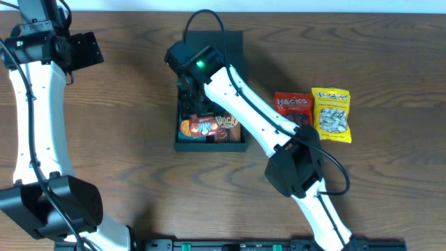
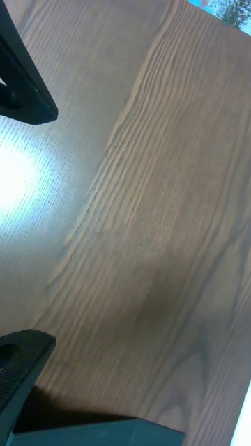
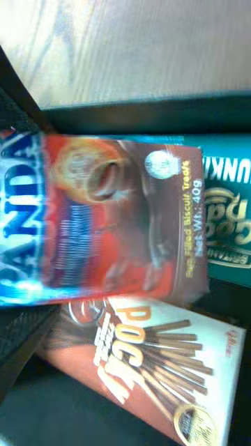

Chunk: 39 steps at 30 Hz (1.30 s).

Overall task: Pack container
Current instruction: 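Carry the Hello Panda box into the black box beside the cookie box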

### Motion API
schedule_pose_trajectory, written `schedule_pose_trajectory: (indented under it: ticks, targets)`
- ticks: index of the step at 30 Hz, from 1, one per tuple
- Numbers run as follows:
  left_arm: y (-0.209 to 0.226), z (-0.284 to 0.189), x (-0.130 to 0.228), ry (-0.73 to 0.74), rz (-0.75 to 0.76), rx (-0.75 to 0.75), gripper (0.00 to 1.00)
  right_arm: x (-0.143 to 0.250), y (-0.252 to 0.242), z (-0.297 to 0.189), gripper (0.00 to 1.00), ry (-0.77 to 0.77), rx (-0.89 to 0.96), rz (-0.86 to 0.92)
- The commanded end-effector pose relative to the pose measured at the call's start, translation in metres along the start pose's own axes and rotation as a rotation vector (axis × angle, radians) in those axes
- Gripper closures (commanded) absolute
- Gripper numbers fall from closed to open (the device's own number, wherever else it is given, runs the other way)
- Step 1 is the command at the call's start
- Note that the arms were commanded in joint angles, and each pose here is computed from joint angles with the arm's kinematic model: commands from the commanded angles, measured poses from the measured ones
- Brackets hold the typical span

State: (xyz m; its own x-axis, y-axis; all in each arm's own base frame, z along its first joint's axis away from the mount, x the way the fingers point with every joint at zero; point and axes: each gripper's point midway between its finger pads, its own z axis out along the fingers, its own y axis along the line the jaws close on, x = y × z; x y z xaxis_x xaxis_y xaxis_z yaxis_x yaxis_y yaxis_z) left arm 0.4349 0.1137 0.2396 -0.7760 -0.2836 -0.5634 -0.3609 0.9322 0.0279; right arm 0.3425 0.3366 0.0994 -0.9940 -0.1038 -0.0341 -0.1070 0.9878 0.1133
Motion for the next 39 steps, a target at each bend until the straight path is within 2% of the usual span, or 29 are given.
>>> schedule_pose_trajectory:
  ticks: [1,8,14,17,18,19,25,32,33,34,36,37,39]
  targets:
    - [0.001,0.003,0.001,0.01,0.017,-0.005,0.05,-0.001,0.0,0.007,0.31,-0.012,0.008,0.118]
    - [0.001,0.003,0.002,0.014,0.017,-0.005,0.05,-0.002,0.014,0.012,0.27,-0.04,-0.015,0.087]
    - [0.001,0.003,0.003,0.019,0.017,-0.006,0.05,-0.009,0.01,0.011,0.13,-0.045,-0.026,0.035]
    - [0.002,0.003,0.005,0.024,0.018,-0.006,0.05,-0.01,0.005,0.01,0.16,-0.041,-0.022,0.005]
    - [0.002,0.003,0.005,0.026,0.018,-0.006,0.05,-0.01,0.004,0.01,0.23,-0.038,-0.019,-0.019]
    - [0.002,0.003,0.005,0.026,0.018,-0.006,0.05,-0.011,0.002,0.01,0.25,-0.036,-0.019,-0.031]
    - [0.002,0.003,0.007,0.035,0.019,-0.007,0.05,-0.027,0.003,-0.012,0.23,-0.054,-0.106,-0.122]
    - [0.001,0.003,0.008,0.037,0.019,-0.001,0.05,-0.05,-0.011,-0.071,0.2,-0.149,-0.16,-0.238]
    - [0.001,0.003,0.008,0.037,0.019,-0.001,0.05,-0.05,-0.014,-0.08,0.27,-0.158,-0.158,-0.275]
    - [0.001,0.003,0.008,0.038,0.019,-0.001,0.05,-0.048,-0.018,-0.087,0.41,-0.161,-0.153,-0.31]
    - [0.001,0.003,0.008,0.038,0.019,-0.001,0.05,-0.041,-0.026,-0.096,0.83,-0.146,-0.137,-0.383]
    - [0.001,0.003,0.008,0.038,0.019,-0.001,0.05,-0.036,-0.03,-0.099,0.98,-0.129,-0.128,-0.418]
    - [0.001,0.003,0.008,0.038,0.019,-0.001,0.05,-0.023,-0.038,-0.098,0.98,-0.075,-0.107,-0.48]
